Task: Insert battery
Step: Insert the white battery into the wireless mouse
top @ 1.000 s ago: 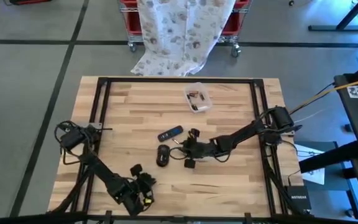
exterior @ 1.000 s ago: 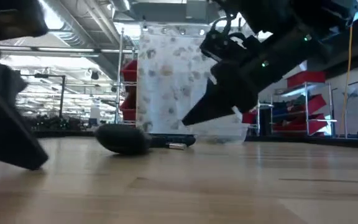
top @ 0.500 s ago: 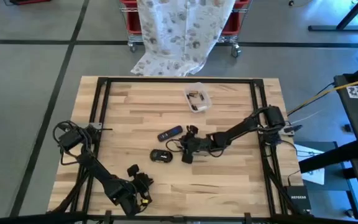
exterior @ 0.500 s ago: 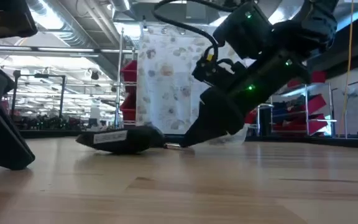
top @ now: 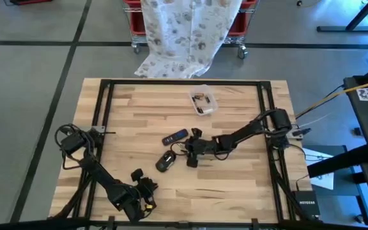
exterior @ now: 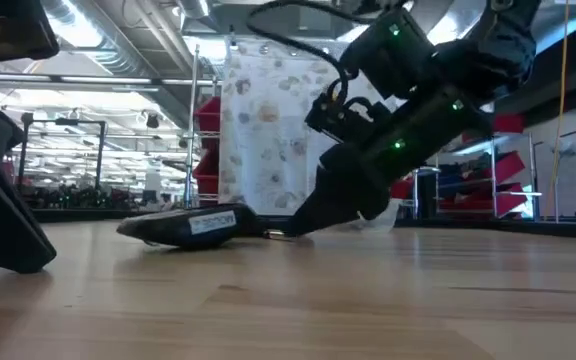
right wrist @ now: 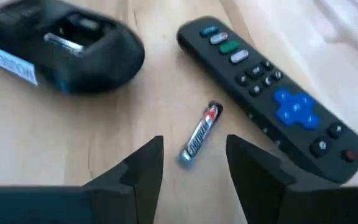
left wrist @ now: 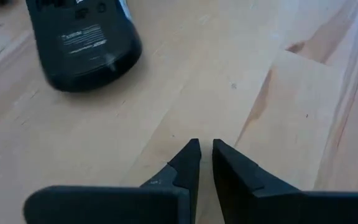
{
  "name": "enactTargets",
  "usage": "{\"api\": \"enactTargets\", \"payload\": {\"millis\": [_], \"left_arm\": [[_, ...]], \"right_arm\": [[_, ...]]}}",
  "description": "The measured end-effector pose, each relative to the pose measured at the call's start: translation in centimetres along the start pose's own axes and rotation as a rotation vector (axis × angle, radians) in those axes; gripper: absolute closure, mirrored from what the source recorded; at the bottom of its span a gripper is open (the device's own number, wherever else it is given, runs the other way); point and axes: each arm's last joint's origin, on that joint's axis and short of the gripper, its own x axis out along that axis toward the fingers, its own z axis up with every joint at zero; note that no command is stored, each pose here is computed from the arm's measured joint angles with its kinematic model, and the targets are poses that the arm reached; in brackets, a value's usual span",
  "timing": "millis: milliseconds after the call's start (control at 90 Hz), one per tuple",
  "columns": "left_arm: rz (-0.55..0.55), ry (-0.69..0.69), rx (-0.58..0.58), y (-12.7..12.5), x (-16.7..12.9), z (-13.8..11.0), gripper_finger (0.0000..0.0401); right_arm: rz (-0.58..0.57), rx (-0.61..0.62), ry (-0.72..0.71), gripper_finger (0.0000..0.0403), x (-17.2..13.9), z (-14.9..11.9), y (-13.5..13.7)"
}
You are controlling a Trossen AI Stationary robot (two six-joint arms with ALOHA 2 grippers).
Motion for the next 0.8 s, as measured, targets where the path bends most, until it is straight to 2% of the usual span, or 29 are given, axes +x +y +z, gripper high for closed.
{"api": "enactTargets", "payload": {"millis": [133, 222, 478, 800], "left_arm": [[0.002, -0.001, 0.002, 0.0, 0.0, 0.0, 0.0374], [0.002, -0.002, 0.002, 0.0, 0.0, 0.0, 0.0374], [0.003, -0.003, 0.004, 0.0, 0.0, 0.0, 0.0374], [0.003, -0.004, 0.005, 0.0, 0.0, 0.0, 0.0374]], "right_arm": [[-0.014, 0.003, -0.012, 0.0247, 0.8, -0.5, 0.2], [-0.032, 0.009, -0.017, 0.0264, 1.2, -0.7, 0.3], [-0.040, -0.031, 0.003, 0.0387, 1.3, -0.9, 0.3], [0.009, -0.155, 0.081, 0.0397, 0.3, -0.7, 0.1]]}}
